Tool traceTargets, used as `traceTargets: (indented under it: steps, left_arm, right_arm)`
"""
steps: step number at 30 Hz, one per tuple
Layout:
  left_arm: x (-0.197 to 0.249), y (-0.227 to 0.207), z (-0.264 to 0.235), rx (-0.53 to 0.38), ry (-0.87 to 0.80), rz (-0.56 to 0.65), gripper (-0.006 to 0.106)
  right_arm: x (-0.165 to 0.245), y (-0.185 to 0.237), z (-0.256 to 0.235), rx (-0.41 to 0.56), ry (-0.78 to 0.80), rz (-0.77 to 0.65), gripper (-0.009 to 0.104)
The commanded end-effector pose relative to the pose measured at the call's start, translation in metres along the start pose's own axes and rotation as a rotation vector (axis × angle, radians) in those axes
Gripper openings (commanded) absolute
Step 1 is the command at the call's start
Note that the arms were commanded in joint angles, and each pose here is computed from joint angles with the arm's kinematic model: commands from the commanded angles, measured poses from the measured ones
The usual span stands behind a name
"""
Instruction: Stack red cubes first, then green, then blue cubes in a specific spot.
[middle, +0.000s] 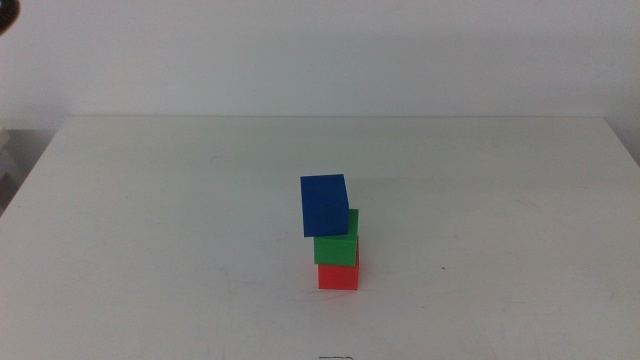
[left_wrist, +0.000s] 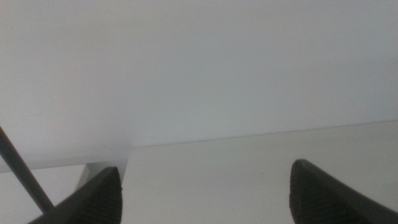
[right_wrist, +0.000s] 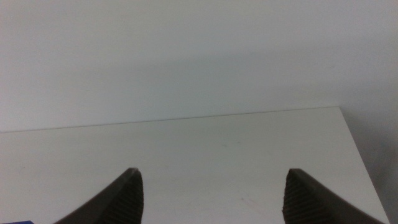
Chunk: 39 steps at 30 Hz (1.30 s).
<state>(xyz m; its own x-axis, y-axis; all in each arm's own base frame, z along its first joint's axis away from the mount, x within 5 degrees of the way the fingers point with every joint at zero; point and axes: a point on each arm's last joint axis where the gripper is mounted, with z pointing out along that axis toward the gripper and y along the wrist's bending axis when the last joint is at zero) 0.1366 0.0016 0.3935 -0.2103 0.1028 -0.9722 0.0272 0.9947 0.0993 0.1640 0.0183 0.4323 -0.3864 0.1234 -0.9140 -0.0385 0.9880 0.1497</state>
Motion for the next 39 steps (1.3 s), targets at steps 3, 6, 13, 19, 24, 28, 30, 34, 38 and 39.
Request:
traceTargets:
  steps: [3,6,13,19,24,28,30,34,38,39]
  left_arm:
    - [-0.016,0.002,-0.004,-0.019,-0.113,-0.017,0.09]
    - [-0.016,0.002,-0.009,-0.021,-0.129,-0.016,0.09]
    - [0.01,0.0,-0.019,-0.038,-0.187,-0.018,0.09]
    - [0.063,-0.007,-0.034,-0.041,-0.184,-0.019,0.09]
    - [0.113,-0.013,-0.046,-0.04,-0.18,-0.021,0.09]
    - [0.157,-0.018,-0.045,-0.035,-0.144,-0.028,0.09]
    - [0.176,-0.02,-0.042,-0.033,-0.124,-0.03,0.09]
    - [0.206,-0.023,-0.038,-0.029,-0.087,-0.031,0.09]
    - [0.22,-0.025,-0.036,-0.027,-0.079,-0.031,0.09]
    - [0.219,-0.025,-0.036,-0.027,-0.079,-0.031,0.09]
  right_arm:
    - [-0.014,0.001,-0.007,-0.007,-0.104,-0.017,0.057]
    - [-0.014,0.001,-0.007,-0.007,-0.105,-0.017,0.057]
    - [-0.001,-0.006,-0.016,0.036,-0.179,-0.093,0.057]
    - [0.064,-0.016,-0.02,0.019,-0.255,-0.133,0.057]
    - [0.136,-0.028,-0.027,0.018,-0.228,-0.135,0.057]
    - [0.194,-0.037,-0.022,0.021,-0.185,-0.137,0.057]
    - [0.216,-0.041,-0.02,0.024,-0.179,-0.141,0.057]
    - [0.249,-0.047,-0.013,0.025,-0.157,-0.141,0.057]
    - [0.269,-0.049,-0.007,0.022,-0.155,-0.142,0.057]
    - [0.269,-0.05,-0.007,0.022,-0.158,-0.142,0.057]
